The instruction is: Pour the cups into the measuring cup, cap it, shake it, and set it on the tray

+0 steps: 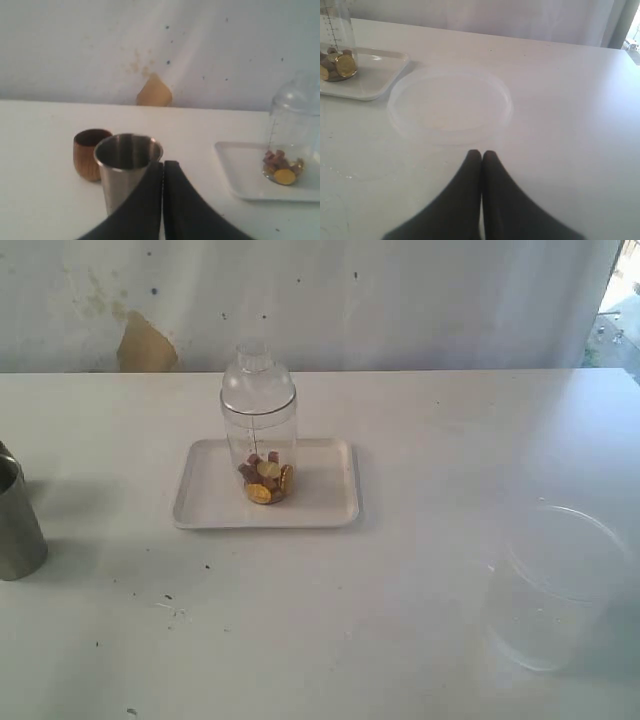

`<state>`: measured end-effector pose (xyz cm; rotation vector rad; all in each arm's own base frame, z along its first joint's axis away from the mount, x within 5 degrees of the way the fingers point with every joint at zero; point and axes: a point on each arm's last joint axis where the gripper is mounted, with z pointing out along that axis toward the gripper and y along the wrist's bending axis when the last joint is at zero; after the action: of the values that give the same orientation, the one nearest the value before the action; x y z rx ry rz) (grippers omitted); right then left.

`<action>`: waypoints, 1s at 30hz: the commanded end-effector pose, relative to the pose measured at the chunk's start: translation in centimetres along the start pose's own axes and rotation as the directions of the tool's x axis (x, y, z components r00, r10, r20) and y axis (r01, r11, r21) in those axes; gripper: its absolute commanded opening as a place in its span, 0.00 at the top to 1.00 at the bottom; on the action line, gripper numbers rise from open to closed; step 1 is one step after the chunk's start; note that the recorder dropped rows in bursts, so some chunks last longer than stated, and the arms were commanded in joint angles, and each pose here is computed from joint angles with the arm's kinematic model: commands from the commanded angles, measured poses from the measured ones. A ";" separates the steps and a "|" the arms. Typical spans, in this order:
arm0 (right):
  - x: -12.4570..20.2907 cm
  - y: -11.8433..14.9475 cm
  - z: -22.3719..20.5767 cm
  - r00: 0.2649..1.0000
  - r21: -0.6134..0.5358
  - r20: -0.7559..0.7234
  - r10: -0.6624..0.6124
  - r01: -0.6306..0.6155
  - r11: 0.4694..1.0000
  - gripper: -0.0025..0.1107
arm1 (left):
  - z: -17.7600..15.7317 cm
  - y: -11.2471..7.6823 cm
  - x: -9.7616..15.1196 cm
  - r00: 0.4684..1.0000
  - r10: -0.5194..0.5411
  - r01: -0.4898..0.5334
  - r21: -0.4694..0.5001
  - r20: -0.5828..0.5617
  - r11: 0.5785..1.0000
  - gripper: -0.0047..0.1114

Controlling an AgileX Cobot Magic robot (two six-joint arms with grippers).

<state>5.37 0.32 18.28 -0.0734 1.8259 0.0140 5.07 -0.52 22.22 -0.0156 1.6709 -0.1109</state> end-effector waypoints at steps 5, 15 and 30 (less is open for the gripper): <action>0.0 0.0 0.0 1.000 -0.002 0.007 -0.007 0.007 1.000 0.98 | 0.7 0.8 3.0 0.998 -0.046 0.042 -0.087 -0.051 0.995 0.95; 0.0 0.0 0.0 1.000 -0.002 0.007 -0.007 0.007 1.000 0.98 | 0.7 0.8 2.9 0.998 -0.044 0.041 -0.086 -0.036 0.995 0.95; 0.0 0.0 0.0 1.000 -0.002 0.007 -0.007 0.007 1.000 0.98 | 0.7 0.8 2.8 0.999 -0.044 0.041 -0.086 -0.027 0.995 0.95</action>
<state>5.37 0.32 18.28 -0.0734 1.8259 0.0140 5.58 0.02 19.30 -0.1126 1.7158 -0.0718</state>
